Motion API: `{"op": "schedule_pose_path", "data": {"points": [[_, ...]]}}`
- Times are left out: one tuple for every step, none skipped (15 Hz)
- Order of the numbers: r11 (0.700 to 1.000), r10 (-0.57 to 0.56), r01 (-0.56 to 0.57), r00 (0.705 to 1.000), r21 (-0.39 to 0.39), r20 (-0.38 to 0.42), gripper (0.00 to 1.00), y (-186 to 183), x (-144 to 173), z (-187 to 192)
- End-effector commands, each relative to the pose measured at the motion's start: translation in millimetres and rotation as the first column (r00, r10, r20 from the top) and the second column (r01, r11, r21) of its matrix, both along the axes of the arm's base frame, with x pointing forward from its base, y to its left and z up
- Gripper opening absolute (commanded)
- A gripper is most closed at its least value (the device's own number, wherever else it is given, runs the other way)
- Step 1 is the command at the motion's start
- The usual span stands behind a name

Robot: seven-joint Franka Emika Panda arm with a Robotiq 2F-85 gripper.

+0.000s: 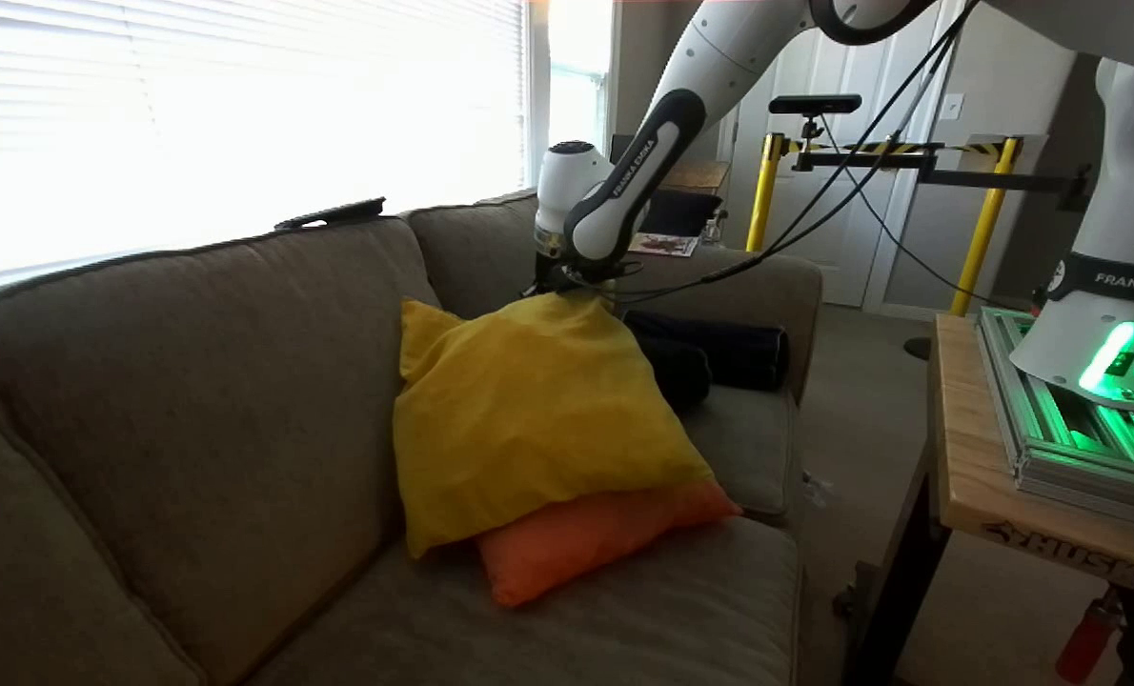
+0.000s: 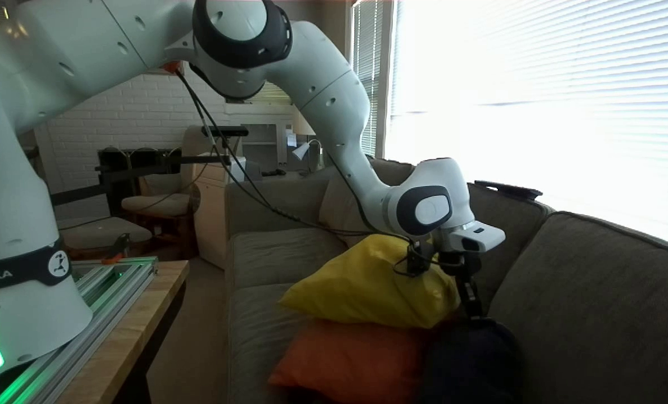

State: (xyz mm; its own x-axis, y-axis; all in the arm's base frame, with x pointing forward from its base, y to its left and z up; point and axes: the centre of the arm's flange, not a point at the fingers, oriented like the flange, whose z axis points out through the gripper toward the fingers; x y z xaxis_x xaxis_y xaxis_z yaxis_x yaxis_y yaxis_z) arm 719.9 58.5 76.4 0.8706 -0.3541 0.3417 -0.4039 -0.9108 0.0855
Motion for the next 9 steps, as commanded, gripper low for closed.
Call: {"op": "schedule_pose_path", "data": {"points": [[1.000,0.001,-0.002,1.000,0.029,0.018,0.00,15,3,34],[0.999,0.005,-0.005,1.000,0.032,0.029,0.00,19,2,45],[0.999,0.013,-0.014,0.999,0.029,0.047,0.00,21,0,58],[0.999,0.020,-0.021,0.998,0.027,0.062,0.00,23,-1,70],[0.999,0.019,-0.021,0.997,0.027,0.074,0.00,23,-2,79],[0.999,0.021,-0.023,0.996,0.024,0.086,0.00,24,-4,87],[0.999,0.026,-0.029,0.996,0.030,0.091,0.00,25,-6,95],[0.999,0.026,-0.029,0.994,0.025,0.106,0.00,27,-8,103],[0.999,0.031,-0.035,0.992,0.024,0.122,0.00,28,-11,114]]}}
